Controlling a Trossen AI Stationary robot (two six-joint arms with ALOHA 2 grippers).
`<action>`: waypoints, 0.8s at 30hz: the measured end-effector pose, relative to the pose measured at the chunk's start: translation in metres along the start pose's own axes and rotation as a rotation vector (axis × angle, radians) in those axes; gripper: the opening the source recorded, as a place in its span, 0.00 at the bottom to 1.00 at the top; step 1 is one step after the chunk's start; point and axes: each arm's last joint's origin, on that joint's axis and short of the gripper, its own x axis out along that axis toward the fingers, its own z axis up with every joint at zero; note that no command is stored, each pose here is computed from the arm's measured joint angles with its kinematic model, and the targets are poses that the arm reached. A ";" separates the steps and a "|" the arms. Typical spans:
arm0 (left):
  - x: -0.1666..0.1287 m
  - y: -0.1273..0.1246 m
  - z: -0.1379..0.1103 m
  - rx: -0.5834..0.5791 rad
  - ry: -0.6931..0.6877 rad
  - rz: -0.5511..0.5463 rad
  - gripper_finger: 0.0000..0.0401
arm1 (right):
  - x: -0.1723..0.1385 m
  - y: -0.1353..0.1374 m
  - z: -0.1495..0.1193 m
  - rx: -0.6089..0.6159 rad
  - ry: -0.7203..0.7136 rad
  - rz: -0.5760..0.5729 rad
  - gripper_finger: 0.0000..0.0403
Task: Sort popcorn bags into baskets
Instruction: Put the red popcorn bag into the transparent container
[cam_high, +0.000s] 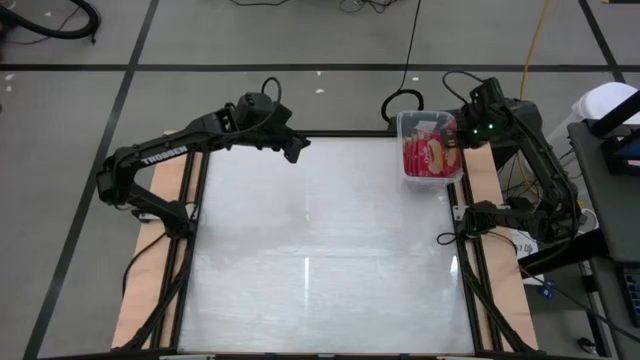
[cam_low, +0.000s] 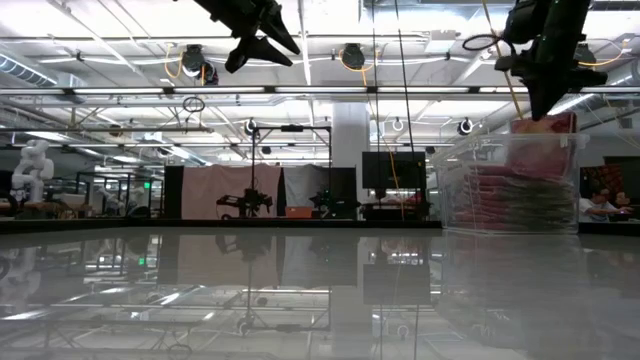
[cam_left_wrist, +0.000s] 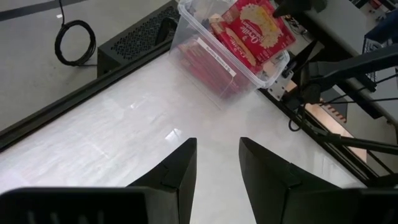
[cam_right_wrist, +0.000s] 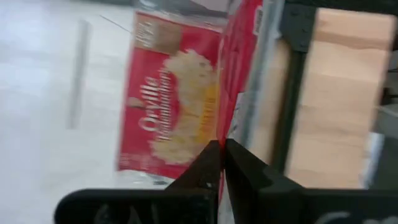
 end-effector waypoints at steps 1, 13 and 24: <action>0.000 0.000 0.000 -0.003 0.001 0.000 0.30 | -0.002 0.001 0.000 0.011 -0.016 0.031 0.01; 0.000 0.000 0.000 -0.013 0.000 0.000 0.30 | -0.014 0.006 0.000 0.125 -0.167 0.219 0.00; 0.000 0.000 0.000 -0.011 0.000 0.000 0.30 | 0.013 0.004 -0.008 0.166 -0.141 0.268 0.00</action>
